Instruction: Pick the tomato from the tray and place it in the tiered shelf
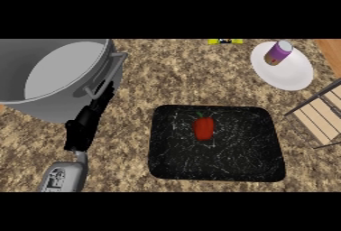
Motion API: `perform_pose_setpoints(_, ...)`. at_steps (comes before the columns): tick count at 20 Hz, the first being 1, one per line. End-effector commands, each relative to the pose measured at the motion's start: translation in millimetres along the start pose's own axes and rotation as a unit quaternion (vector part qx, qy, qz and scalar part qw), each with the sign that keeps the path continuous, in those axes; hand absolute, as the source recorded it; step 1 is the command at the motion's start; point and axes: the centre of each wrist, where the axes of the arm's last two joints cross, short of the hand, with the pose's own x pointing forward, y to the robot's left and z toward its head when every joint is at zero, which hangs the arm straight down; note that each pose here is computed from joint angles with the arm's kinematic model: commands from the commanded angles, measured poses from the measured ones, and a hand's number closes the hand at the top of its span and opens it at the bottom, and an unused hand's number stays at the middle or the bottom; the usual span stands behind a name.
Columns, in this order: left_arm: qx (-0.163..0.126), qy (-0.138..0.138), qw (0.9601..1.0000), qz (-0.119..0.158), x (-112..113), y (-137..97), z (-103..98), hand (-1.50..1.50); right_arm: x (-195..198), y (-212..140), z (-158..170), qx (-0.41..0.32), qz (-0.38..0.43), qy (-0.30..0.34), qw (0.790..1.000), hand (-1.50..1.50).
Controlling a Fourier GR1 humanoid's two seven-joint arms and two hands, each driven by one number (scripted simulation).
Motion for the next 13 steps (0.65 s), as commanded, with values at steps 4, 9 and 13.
perform_pose_setpoints(4,-0.006,0.002,1.0,0.006,9,3,7,0.0,-2,-52,29,0.012,0.06,0.065,0.996,-1.5)
perform_pose_setpoints(9,0.012,0.006,0.9999,0.01,1,-2,-2,0.0,-6,-68,42,0.052,0.096,0.058,0.992,-1.5)
perform_pose_setpoints(13,0.008,0.003,0.9999,0.01,2,8,3,0.0,8,-81,49,0.056,0.089,0.063,0.992,-1.5)
